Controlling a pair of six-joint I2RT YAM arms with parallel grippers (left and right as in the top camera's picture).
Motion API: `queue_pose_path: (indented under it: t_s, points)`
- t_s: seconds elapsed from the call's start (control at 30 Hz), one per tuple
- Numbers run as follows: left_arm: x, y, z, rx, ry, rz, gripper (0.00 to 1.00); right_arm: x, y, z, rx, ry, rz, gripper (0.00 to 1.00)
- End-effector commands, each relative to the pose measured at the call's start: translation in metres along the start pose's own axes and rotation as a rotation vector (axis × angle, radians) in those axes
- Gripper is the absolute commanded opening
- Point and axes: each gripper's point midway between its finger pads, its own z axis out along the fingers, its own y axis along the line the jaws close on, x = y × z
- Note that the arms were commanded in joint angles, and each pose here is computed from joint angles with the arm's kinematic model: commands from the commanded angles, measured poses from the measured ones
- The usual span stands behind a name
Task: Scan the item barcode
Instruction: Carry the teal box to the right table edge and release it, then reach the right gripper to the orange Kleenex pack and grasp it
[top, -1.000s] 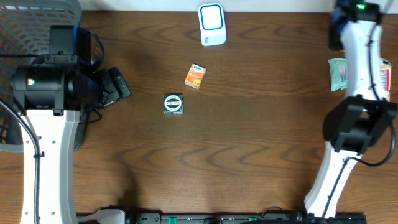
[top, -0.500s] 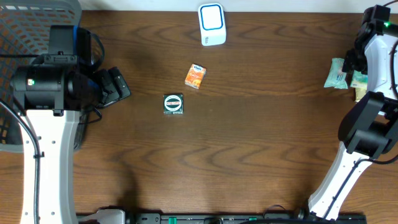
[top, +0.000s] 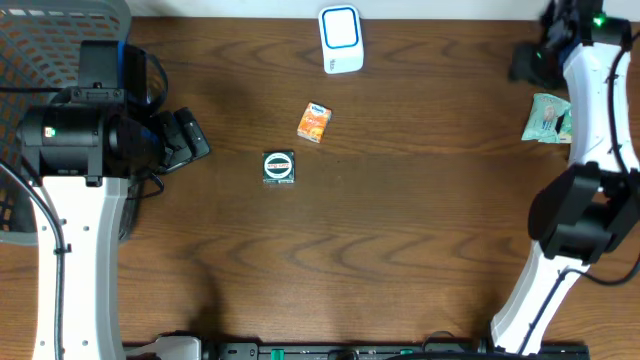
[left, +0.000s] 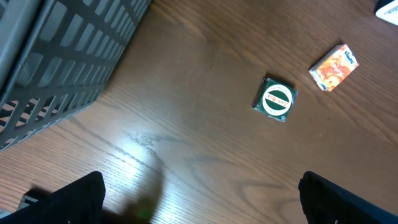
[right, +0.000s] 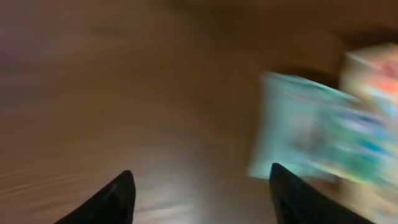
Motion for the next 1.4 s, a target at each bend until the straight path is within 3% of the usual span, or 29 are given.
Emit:
queue_pose_path:
  t_s: [0.0,0.23,0.43,0.57,0.87,1.03,1.2,1.37]
  points:
    - [-0.001,0.003,0.002,-0.012,0.002,-0.008,0.97,-0.004,0.118,-0.048,-0.497,-0.020,-0.015,0.63]
    - [-0.001,0.003,0.002,-0.012,0.002,-0.008,0.98,0.041,0.232,-0.024,-0.600,0.067,-0.159,0.64]
    - [-0.001,0.003,0.002,-0.012,0.002,-0.008,0.98,0.090,0.293,0.022,-0.461,0.131,-0.182,0.48]
    - [-0.001,0.003,0.002,-0.012,0.002,-0.008,0.98,0.125,0.331,0.045,-0.420,0.152,-0.235,0.43]
    - [-0.001,0.003,0.002,-0.012,0.002,-0.008,0.97,0.177,0.347,0.075,-0.217,0.164,-0.295,0.36]
    - [-0.001,0.003,0.002,-0.012,0.002,-0.008,0.98,0.188,0.342,0.087,-0.135,0.153,-0.328,0.24]
    - [-0.001,0.003,0.002,-0.012,0.002,-0.008,0.98,0.195,0.338,0.098,-0.119,0.171,-0.332,0.22]
    - [-0.001,0.003,0.002,-0.012,0.002,-0.008,0.98,0.201,0.319,0.109,-0.031,0.194,-0.344,0.08]
